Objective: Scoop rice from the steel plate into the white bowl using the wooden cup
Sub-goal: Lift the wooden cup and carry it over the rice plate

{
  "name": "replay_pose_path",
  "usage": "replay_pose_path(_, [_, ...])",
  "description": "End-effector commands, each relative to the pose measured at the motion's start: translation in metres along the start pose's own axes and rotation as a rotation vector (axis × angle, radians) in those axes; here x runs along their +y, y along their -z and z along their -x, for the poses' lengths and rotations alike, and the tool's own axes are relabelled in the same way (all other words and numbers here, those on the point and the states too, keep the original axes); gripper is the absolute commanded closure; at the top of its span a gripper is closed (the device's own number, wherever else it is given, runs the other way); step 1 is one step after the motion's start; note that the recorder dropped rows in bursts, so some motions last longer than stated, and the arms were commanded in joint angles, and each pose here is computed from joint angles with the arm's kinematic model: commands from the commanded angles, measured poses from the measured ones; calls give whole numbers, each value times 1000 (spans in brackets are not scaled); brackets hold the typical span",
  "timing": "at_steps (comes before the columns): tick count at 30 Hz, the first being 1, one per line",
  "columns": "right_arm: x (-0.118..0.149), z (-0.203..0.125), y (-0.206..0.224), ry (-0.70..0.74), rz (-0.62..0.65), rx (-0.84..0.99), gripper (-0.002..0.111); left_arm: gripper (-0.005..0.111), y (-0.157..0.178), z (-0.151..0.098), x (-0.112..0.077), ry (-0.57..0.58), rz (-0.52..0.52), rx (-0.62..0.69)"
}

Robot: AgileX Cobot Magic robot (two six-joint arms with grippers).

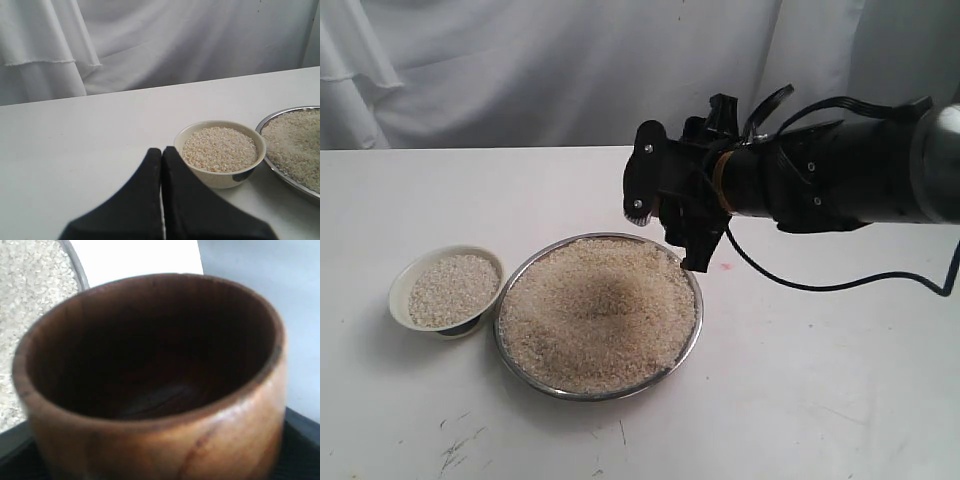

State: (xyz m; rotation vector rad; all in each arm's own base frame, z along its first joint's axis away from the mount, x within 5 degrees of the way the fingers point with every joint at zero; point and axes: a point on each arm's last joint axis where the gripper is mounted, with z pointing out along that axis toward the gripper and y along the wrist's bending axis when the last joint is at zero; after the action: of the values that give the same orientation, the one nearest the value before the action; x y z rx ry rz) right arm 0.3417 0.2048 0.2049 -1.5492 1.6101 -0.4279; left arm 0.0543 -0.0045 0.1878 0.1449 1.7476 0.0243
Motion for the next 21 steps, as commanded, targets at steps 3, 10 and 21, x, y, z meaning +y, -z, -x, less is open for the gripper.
replay_pose_path(3, [10, 20, 5, 12, 18, -25, 108, 107, 0, 2, 0, 2, -5, -6])
replay_pose_path(10, [13, 30, 13, -705, 134, -85, 108, 107, 0, 2, 0, 6, -5, -6])
replay_pose_path(21, [11, 31, 15, -648, 127, -92, 108, 107, 0, 2, 0, 3, -5, -6])
